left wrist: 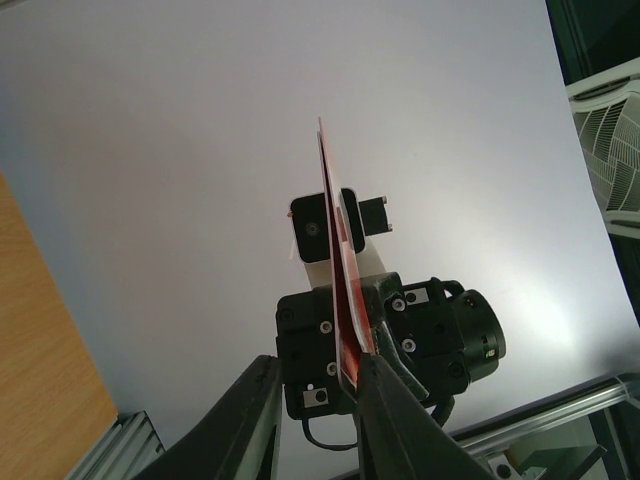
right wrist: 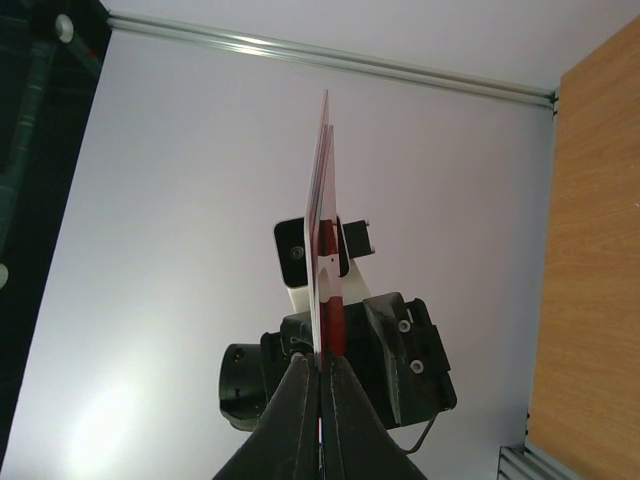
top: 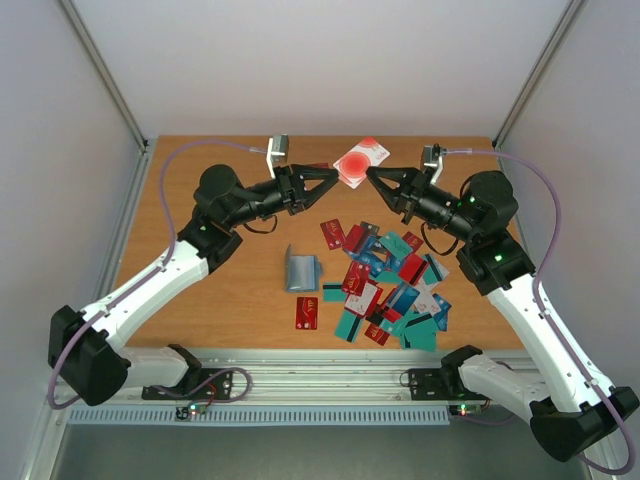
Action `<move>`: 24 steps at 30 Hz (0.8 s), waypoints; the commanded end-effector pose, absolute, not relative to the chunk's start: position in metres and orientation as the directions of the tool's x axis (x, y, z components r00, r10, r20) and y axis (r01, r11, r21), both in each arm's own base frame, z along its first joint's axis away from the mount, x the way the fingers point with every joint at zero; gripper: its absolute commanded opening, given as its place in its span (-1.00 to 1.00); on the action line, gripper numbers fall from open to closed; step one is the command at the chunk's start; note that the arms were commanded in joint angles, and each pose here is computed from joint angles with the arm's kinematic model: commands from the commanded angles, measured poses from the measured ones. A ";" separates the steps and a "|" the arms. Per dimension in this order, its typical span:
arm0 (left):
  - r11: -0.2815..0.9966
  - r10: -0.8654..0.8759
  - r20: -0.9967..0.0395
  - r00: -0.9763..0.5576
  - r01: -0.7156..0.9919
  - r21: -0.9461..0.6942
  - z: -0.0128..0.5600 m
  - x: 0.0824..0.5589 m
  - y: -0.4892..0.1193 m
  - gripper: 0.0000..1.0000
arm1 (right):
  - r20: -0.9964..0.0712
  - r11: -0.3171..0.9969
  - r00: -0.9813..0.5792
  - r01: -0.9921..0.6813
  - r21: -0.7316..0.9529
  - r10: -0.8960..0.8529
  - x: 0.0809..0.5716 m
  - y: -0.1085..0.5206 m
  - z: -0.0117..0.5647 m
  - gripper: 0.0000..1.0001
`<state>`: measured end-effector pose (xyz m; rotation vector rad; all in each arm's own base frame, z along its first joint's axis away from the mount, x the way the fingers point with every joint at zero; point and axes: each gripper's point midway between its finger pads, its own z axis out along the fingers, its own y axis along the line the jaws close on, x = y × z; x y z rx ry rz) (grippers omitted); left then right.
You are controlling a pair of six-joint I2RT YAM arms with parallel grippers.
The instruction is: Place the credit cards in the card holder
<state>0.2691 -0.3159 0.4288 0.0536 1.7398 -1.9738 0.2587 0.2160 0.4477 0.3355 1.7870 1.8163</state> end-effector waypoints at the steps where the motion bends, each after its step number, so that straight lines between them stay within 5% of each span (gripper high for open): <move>1: -0.078 -0.364 -0.378 -0.851 0.433 -0.898 0.441 0.268 -0.311 -0.53 | -0.233 -0.002 -0.798 -0.281 0.960 0.555 0.249 0.212 0.478 -0.98; 24: -0.136 -0.298 -0.350 -0.888 0.402 -0.905 0.439 0.277 -0.330 -0.58 | -0.262 -0.025 -0.829 -0.315 0.949 0.495 0.245 0.222 0.472 -0.98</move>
